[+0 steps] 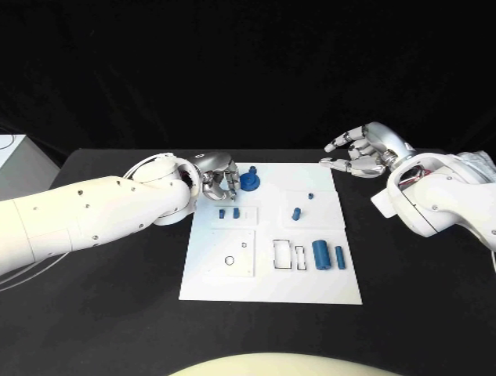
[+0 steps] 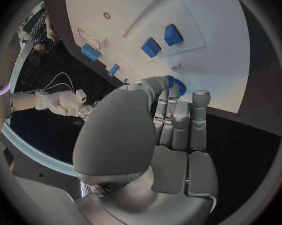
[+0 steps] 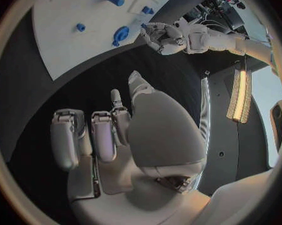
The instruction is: Assemble the parts on the task board
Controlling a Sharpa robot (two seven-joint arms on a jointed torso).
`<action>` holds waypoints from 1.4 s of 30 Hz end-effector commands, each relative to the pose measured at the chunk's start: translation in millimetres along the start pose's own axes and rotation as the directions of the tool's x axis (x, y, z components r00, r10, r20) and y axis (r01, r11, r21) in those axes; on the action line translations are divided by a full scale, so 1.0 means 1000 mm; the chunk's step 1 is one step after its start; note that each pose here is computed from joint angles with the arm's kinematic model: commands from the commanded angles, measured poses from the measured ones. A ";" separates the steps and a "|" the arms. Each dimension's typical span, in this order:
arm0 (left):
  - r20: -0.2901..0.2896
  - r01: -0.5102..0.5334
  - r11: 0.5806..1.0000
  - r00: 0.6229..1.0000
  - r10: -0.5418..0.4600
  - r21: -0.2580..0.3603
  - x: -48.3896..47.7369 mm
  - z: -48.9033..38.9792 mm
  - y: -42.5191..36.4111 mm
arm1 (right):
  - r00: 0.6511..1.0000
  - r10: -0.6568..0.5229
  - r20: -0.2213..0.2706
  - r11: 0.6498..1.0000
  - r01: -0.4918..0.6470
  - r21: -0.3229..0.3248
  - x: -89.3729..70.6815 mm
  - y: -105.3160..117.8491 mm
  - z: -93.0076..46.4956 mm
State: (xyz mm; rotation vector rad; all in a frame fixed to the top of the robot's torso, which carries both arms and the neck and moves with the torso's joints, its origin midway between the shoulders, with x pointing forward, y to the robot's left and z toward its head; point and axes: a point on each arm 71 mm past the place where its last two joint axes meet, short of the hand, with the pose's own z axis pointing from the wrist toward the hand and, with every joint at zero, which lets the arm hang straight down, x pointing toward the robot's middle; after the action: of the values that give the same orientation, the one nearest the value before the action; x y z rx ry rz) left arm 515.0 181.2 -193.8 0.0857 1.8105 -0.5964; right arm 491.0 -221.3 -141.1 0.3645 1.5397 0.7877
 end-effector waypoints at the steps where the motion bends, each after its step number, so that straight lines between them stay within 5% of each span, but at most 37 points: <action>1: -0.024 -0.001 1.000 1.000 0.001 0.009 0.0029 0.0018 -0.0016 | 1.000 -0.006 -0.006 1.000 0.006 -0.015 0.001 0.001 0.000; 42: -0.046 -0.005 1.000 0.999 0.004 -0.013 0.0095 0.0032 0.0043 | 1.000 -0.006 -0.005 1.000 0.006 -0.015 0.001 0.001 0.000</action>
State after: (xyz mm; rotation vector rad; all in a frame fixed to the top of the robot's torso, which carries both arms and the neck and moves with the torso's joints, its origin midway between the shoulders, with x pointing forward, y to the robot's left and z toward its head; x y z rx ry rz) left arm 516.5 182.1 -204.2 0.0924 1.8522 -0.5789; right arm 491.0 -221.1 -141.2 0.3643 1.5398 0.7877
